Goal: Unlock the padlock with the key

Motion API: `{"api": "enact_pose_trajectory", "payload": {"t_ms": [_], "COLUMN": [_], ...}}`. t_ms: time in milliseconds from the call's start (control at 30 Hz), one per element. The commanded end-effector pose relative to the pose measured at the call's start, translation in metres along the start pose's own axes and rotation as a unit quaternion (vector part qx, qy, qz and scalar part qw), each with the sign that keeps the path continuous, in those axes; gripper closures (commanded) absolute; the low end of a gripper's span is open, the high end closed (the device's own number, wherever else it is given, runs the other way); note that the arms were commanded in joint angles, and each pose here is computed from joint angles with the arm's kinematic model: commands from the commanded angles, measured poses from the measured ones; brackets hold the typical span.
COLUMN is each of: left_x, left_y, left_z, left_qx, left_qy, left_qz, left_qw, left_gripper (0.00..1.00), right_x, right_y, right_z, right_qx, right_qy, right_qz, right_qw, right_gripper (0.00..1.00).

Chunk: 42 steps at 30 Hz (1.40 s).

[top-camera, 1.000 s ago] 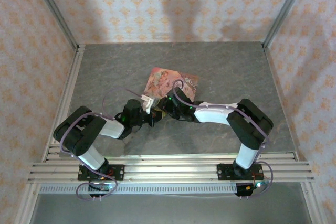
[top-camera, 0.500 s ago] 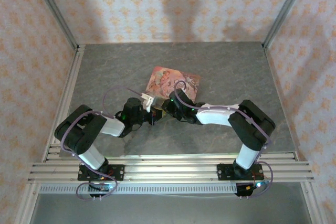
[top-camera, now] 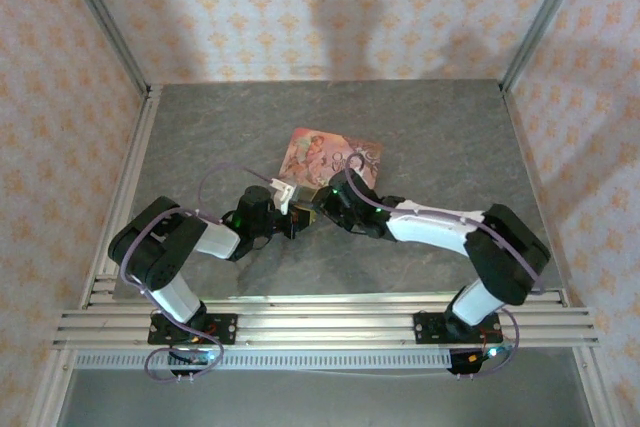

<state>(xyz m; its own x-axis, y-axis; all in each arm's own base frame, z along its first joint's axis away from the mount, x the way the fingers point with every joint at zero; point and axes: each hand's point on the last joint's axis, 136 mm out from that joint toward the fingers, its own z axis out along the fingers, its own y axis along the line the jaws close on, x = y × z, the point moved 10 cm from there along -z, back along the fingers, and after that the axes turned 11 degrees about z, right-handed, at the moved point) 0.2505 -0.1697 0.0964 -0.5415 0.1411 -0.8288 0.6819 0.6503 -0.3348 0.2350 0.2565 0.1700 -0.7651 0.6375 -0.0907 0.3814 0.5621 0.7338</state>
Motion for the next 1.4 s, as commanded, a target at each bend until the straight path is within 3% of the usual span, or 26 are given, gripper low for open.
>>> {"api": "enact_pose_trajectory", "payload": {"t_ms": [0,200,300,633,800,1033,1367], "left_x": [-0.002,-0.007,-0.012,-0.029,-0.027,-0.027,-0.022], "left_y": [0.007,0.005,0.003,0.024,0.035,0.037,0.034], "left_z": [-0.005,-0.014,-0.016,-0.023,-0.022,-0.023,-0.036], "left_qx": [-0.046,-0.066,-0.045,0.067,0.090,0.090,0.044], "left_qy": [0.018,0.032,0.037,0.029,0.033,0.051,0.047], "left_qz": [0.011,0.034,0.032,-0.080,-0.111,-0.114,-0.090], "left_qw": [0.999,0.997,0.998,0.994,0.989,0.988,0.994], "left_gripper": [1.00,1.00,1.00,1.00,1.00,1.00,1.00], "right_x": [-0.005,-0.009,-0.009,-0.014,-0.015,-0.010,0.010], "right_y": [-0.004,-0.011,-0.014,-0.031,-0.032,-0.031,-0.005], "right_z": [-0.015,-0.026,-0.028,-0.042,-0.050,-0.042,0.004], "right_qx": [0.021,0.034,0.033,0.031,0.030,0.016,-0.011], "right_qy": [-0.040,-0.067,-0.073,-0.112,-0.120,-0.091,-0.007], "right_qz": [0.000,0.002,0.004,-0.006,-0.018,-0.011,0.000], "right_qw": [0.999,0.997,0.997,0.993,0.992,0.996,1.000], "right_gripper": [0.56,0.55,0.55,0.55,0.54,0.54,0.50]}}
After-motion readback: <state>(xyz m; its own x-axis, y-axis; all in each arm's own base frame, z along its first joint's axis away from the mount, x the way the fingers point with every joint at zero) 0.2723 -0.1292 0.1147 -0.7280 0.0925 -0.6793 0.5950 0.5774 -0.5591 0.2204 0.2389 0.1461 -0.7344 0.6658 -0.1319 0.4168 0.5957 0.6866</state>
